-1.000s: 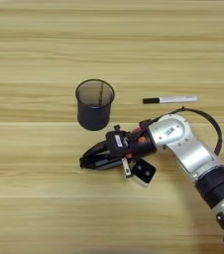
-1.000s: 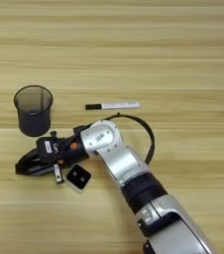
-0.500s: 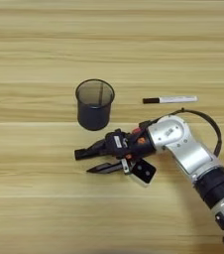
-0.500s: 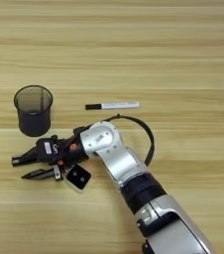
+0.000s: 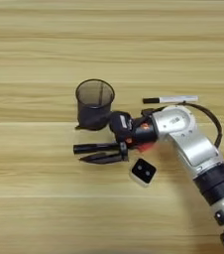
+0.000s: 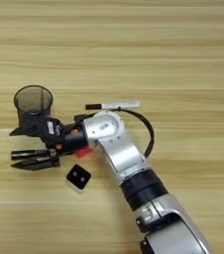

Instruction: Move the objects on the table

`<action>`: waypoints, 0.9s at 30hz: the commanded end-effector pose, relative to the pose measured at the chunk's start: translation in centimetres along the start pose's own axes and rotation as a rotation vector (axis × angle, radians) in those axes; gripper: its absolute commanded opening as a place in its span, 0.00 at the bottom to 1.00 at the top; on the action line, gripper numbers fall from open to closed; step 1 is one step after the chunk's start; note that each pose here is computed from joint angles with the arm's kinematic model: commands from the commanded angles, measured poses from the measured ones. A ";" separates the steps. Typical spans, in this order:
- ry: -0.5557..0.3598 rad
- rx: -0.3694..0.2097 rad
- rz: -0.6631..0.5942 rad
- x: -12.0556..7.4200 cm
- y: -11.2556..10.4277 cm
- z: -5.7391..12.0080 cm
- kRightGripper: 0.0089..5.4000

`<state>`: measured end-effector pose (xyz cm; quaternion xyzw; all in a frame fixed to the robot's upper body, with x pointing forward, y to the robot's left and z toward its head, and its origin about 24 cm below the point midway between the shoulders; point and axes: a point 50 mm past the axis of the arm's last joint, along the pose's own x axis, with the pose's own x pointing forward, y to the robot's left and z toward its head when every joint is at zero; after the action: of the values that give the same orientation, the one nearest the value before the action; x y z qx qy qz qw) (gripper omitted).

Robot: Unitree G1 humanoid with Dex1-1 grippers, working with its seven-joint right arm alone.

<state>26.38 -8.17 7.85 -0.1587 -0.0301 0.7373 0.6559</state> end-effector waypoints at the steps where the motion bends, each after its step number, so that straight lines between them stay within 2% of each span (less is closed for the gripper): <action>1: -0.107 -0.104 -0.084 -0.8 -2.3 3.9 0.77; 5: -0.261 -0.102 -0.255 -1.9 -4.5 6.6 0.89; 8: -0.325 -0.108 -0.389 -3.5 -6.2 8.0 0.97; 10: -0.340 -0.140 -0.469 -5.3 -7.1 9.0 0.99; 13: -0.349 -0.190 -0.564 -8.1 -7.8 10.2 0.99; 18: -0.353 -0.237 -0.713 -11.3 -8.9 11.5 0.99; 24: -0.304 -0.229 -0.862 -13.1 -10.2 11.6 0.99; 27: -0.250 -0.203 -0.956 -13.8 -11.1 11.2 0.99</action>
<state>34.56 -17.65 19.36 -0.0570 -0.1926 0.4047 0.8921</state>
